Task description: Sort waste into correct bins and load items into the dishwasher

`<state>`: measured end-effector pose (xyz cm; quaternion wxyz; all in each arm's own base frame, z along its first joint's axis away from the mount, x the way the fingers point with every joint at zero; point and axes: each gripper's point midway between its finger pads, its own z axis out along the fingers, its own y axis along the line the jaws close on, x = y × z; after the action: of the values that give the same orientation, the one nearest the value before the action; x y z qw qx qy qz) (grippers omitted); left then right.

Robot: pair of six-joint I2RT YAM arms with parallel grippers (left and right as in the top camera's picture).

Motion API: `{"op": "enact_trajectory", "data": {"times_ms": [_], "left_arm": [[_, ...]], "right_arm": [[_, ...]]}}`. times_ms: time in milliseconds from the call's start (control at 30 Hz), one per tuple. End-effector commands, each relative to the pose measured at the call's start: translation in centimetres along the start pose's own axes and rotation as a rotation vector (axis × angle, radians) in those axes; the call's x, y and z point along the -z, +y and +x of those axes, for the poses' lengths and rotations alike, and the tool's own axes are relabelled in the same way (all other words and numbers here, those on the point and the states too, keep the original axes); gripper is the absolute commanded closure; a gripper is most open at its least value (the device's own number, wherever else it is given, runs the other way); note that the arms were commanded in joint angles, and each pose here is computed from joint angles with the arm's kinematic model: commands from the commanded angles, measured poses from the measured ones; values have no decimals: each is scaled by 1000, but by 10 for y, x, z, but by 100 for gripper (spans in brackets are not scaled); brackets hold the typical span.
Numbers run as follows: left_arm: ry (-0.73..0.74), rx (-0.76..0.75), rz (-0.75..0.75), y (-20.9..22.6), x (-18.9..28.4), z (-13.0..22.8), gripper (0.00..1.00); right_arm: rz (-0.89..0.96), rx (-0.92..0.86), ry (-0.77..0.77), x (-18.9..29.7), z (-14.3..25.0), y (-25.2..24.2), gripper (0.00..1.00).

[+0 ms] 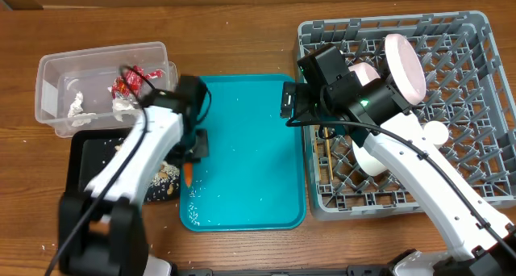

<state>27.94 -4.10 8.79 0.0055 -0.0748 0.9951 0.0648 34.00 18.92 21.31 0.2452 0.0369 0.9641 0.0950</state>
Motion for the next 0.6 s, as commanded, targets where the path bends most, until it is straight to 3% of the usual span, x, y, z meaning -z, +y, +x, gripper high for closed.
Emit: {"op": "enact_trajectory", "data": {"times_ms": [0,167,400,467,567], "left_arm": [[-162,43,-98,30,50,-12,74],[-148,178,-237,83,58,6,75],[-1,361,-150,110,3,26,78],[18,372,-84,107,-2,26,72],[3,336,4,99,13,15,55]], "right_arm": [[-12,11,-14,4,-3,3,0],[-12,11,-14,4,-3,3,0],[-11,12,-12,4,-3,3,0],[-9,12,-9,4,-2,2,0],[-8,13,-8,4,-2,2,0]]}}
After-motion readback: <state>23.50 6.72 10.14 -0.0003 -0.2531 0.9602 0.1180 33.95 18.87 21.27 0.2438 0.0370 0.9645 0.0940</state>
